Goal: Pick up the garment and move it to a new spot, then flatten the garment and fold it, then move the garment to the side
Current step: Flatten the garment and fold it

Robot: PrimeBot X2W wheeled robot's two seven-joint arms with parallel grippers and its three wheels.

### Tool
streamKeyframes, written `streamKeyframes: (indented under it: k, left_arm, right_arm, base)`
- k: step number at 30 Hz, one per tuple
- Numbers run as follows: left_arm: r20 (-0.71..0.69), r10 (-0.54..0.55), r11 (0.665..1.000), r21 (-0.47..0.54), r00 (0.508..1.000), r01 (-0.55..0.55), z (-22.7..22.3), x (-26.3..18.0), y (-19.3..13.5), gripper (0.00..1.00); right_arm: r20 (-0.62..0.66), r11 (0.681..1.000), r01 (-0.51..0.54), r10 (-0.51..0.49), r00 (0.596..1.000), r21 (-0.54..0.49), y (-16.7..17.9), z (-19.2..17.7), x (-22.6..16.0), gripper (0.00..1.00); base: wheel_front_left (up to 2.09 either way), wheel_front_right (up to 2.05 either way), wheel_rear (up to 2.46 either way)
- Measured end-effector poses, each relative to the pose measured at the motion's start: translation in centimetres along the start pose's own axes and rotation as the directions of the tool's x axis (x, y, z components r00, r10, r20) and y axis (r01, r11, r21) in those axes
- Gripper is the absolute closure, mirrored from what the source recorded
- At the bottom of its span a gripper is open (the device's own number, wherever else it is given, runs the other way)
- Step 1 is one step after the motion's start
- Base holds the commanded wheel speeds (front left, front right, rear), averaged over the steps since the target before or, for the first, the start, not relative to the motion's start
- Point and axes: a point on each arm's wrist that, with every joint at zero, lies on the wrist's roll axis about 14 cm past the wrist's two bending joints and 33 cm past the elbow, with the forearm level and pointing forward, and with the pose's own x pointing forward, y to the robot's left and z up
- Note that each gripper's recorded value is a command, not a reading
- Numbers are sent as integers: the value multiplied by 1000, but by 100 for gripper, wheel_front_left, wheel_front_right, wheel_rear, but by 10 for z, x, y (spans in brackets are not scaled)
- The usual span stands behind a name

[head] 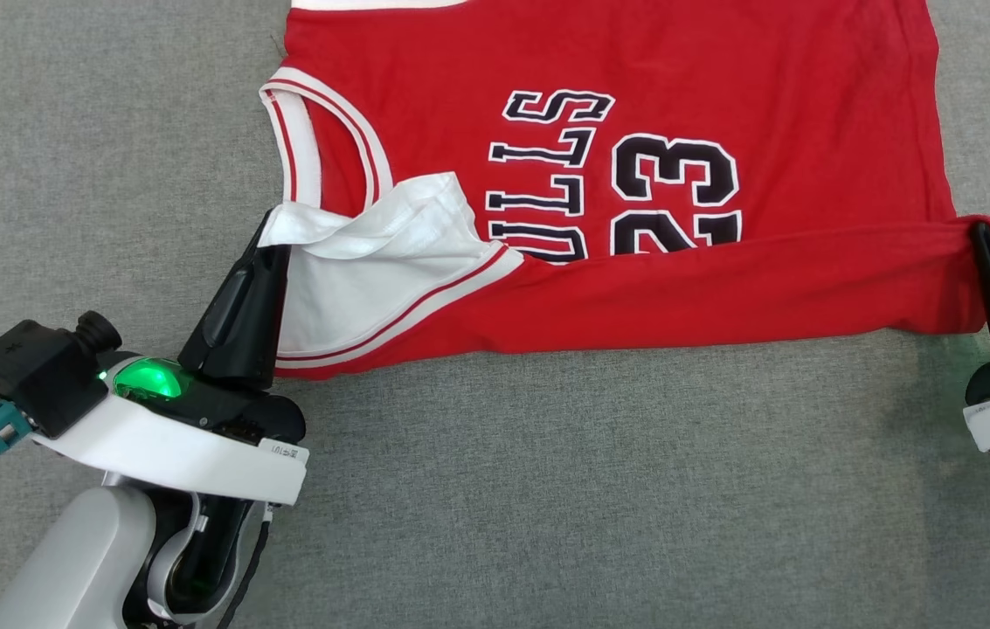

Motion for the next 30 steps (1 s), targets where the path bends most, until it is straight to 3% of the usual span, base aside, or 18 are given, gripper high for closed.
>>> streamKeyframes:
  k: [10, 12, 14, 15, 16, 17, 19, 24, 30]
  left_arm:
    - [36, 3, 999, 36, 999, -4, -9, 21, 9, 100]
    - [10, -5, 1000, 21, 1000, 5, -19, 23, 8, 100]
    - [-6, 7, 1000, 3, 1000, -7, -27, 24, 11, 100]
    - [0, 5, 1000, -12, 1000, -5, -27, 25, 10, 80]
    - [9, 4, 1000, -19, 1000, -4, -26, 27, 9, 11]
    - [20, 6, 1000, -25, 1000, -6, -25, 28, 8, 0]
    - [50, 20, 999, -35, 999, -18, -20, 28, 8, 0]
    - [90, 88, 994, 56, 992, -93, -10, 9, 19, 0]
    - [-20, 225, 961, 172, 974, -219, -41, -43, 46, 0]
  right_arm:
    - [20, 1000, 7, -7, 1000, 2, 0, 2, 19, 99]
    - [17, 1000, 7, -7, 1000, -1, 0, 1, 22, 83]
    - [12, 1000, 9, -9, 1000, -2, 0, -2, 23, 57]
    - [14, 1000, 10, -10, 1000, 1, 1, -1, 23, 29]
    - [22, 1000, 10, -11, 1000, 5, 2, 1, 24, 0]
    - [34, 1000, 14, -15, 999, 7, 1, 4, 24, 0]
    - [57, 1000, 22, -23, 998, 17, 1, 10, 22, 0]
    - [94, 998, 42, -46, 994, 48, 3, 14, 5, 0]
    - [104, 993, 63, -73, 992, 99, 8, 6, -19, 0]
  base:
    - [0, 0, 0]
    - [0, 0, 0]
    - [0, 0, 0]
    - [0, 0, 0]
    - [0, 0, 0]
    - [0, 0, 0]
    - [0, 0, 0]
    - [0, 0, 0]
    - [0, 0, 0]
